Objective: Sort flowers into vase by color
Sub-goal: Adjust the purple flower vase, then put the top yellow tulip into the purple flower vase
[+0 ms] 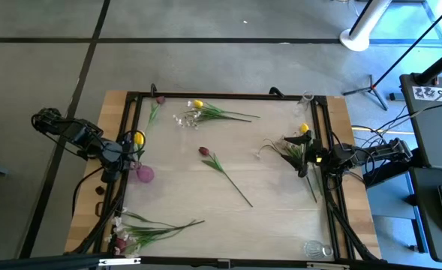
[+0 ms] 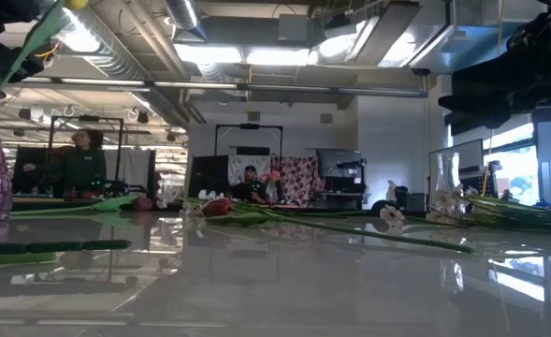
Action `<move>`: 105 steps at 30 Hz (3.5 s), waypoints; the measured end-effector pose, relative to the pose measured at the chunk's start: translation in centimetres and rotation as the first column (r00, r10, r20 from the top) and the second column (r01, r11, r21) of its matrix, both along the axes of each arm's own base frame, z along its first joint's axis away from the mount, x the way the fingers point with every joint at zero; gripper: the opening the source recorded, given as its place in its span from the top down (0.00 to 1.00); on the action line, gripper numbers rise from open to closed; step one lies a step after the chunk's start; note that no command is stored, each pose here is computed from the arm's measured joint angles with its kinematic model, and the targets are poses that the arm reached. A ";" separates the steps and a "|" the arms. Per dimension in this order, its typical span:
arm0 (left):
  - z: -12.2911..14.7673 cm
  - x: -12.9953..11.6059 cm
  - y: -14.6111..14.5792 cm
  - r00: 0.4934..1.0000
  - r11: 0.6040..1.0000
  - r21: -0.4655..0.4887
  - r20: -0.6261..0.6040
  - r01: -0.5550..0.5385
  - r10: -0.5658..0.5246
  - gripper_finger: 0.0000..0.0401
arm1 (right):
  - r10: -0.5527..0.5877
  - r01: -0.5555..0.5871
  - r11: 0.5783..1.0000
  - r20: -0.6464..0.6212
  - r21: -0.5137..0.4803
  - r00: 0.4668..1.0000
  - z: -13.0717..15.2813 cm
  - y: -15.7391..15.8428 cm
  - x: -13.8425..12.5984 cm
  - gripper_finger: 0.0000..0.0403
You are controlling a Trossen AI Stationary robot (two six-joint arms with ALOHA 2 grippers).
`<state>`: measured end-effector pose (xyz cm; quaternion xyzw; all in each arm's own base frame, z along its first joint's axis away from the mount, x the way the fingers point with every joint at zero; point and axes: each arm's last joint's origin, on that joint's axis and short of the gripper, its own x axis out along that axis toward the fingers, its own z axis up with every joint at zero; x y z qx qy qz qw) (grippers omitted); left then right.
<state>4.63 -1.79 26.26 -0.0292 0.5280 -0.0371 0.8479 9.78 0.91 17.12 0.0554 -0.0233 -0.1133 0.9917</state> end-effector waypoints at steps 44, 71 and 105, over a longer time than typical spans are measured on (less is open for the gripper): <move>-0.1 1.8 -0.7 0.999 1.000 0.020 0.036 -0.016 0.016 0.63 | 0.000 0.000 1.000 0.000 0.000 1.000 0.0 0.0 0.0 0.12; 13.8 -2.1 3.2 0.527 0.780 -0.057 0.706 -0.624 0.473 0.71 | 0.000 0.000 1.000 0.000 0.000 1.000 0.0 0.0 0.0 0.12; 17.2 15.9 11.2 0.055 0.622 -0.475 0.766 -0.622 0.641 0.76 | -0.455 0.455 0.891 -0.017 0.007 0.891 -0.1 -1.2 -0.6 0.12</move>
